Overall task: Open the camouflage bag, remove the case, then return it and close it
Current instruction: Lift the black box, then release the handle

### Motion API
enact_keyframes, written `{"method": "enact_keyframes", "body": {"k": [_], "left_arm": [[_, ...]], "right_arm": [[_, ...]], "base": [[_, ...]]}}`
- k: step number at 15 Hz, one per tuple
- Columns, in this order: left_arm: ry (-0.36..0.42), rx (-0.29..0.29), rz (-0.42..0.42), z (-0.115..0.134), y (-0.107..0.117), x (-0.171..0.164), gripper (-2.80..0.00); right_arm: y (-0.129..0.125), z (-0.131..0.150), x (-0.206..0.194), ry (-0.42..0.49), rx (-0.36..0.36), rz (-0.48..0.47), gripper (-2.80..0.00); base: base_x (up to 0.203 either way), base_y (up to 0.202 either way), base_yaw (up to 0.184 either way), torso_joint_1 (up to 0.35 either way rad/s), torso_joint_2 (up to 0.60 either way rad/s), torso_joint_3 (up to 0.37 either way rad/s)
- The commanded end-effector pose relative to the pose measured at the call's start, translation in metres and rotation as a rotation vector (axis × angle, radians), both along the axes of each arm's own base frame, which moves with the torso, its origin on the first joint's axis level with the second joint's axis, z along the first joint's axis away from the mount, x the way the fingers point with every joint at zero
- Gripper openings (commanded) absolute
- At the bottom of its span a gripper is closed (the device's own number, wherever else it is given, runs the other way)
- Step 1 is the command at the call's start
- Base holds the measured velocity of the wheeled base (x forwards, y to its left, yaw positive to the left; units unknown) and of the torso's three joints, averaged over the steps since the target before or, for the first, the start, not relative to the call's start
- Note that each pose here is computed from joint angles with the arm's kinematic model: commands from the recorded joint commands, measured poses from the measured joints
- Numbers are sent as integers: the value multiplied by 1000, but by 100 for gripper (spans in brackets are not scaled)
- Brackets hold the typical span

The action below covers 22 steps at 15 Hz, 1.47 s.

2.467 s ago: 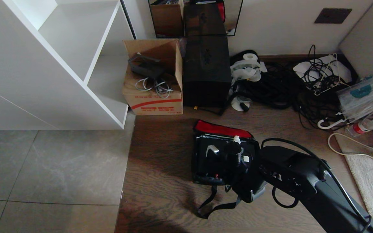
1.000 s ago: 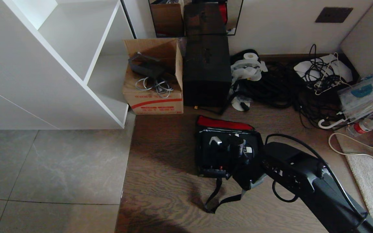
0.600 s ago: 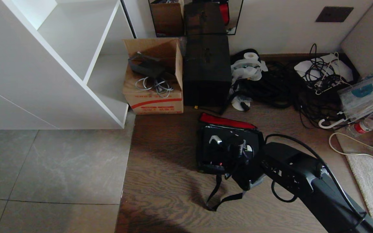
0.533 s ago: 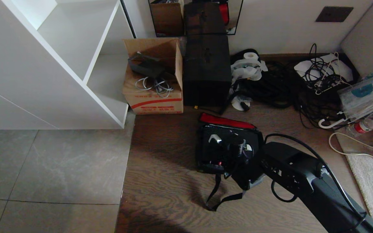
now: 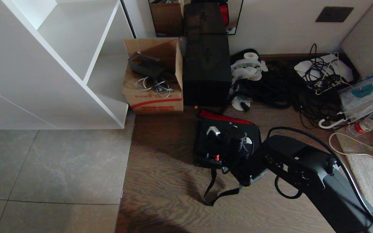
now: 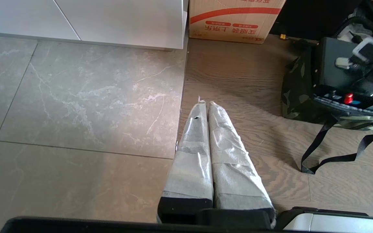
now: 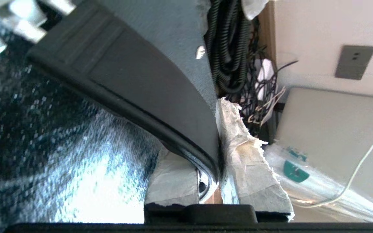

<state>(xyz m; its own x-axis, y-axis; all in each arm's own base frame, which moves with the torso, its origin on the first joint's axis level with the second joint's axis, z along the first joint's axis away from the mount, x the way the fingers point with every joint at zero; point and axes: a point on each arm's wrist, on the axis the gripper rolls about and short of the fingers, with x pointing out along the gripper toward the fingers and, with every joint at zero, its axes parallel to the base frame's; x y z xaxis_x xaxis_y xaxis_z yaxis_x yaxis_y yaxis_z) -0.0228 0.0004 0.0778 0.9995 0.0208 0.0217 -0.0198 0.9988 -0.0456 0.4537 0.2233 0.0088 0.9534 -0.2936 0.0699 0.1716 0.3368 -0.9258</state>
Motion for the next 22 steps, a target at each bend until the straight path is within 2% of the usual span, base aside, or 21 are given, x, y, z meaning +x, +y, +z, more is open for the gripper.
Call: {"method": "enact_keyframes", "body": {"k": [1, 7, 13, 16, 18, 22], "left_arm": [[9, -1, 1, -3, 0, 1, -280], [9, -1, 1, -3, 0, 1, -280], [9, -1, 1, -3, 0, 1, -280], [9, -1, 1, -3, 0, 1, -280], [9, -1, 1, -3, 0, 1, -280], [9, -1, 1, -3, 0, 1, -280]], "right_arm": [[3, 30, -9, -38, 16, 9, -280], [0, 92, -24, -116, 53, 18, -280], [-12, 139, -46, -132, 66, 18, -280], [-20, 151, -55, -112, 58, 5, -280], [-33, 163, -57, -128, 65, -18, -280], [-74, 172, -52, -124, 55, -109, -280]], "base": [[0, 0, 0, 0, 0, 0], [0, 0, 0, 0, 0, 0], [0, 0, 0, 0, 0, 0], [0, 0, 0, 0, 0, 0], [0, 0, 0, 0, 0, 0], [0, 0, 0, 0, 0, 0]]}}
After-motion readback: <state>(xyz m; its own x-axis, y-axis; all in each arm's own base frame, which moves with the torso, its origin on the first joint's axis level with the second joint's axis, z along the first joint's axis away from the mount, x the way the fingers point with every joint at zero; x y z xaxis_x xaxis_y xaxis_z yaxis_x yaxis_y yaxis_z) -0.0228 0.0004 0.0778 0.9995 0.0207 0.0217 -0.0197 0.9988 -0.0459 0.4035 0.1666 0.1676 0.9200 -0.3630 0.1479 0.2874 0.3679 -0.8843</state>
